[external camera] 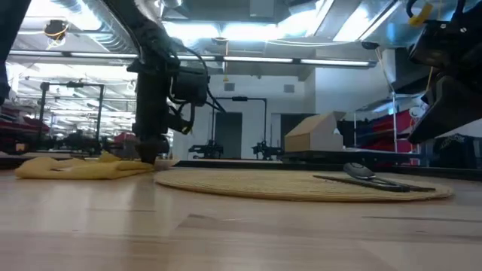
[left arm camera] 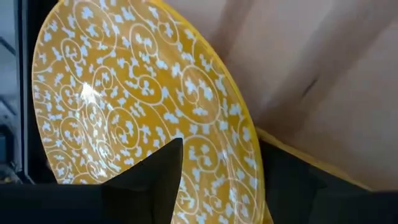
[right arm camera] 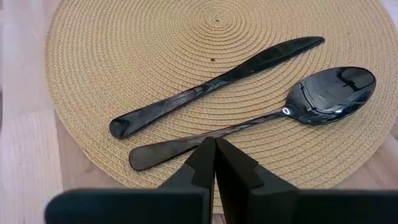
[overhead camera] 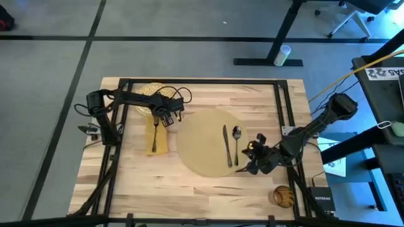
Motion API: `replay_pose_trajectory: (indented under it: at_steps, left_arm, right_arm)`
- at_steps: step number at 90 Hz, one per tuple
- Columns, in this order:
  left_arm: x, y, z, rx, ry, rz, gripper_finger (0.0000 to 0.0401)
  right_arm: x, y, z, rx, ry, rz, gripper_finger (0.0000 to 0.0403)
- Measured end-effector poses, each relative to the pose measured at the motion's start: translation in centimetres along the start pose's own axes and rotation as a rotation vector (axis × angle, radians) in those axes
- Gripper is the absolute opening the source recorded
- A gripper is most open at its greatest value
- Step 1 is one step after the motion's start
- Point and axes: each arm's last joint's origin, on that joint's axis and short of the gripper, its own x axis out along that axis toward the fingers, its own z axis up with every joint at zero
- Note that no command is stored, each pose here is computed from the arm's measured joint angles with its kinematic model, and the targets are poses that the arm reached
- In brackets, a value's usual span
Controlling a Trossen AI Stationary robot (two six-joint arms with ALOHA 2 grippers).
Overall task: Set table place
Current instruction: Put the yellow patterned plate on the woven mat
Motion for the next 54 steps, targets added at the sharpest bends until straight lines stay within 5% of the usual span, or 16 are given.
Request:
replay_pose_trajectory:
  at_steps: [27, 54]
  left_arm:
    - [-0.3, -0.4, -0.5, 0.064, 0.027, 0.021, 0.0020]
    - [-3.1, -1.9, -0.5, 0.169, -0.033, 0.120, 0.0009]
  right_arm:
    - [0.0, 0.0, 0.0, -0.001, 0.000, -0.001, 0.0000]
    - [0.0, 0.0, 0.0, -0.001, 0.000, -0.001, 0.0000]
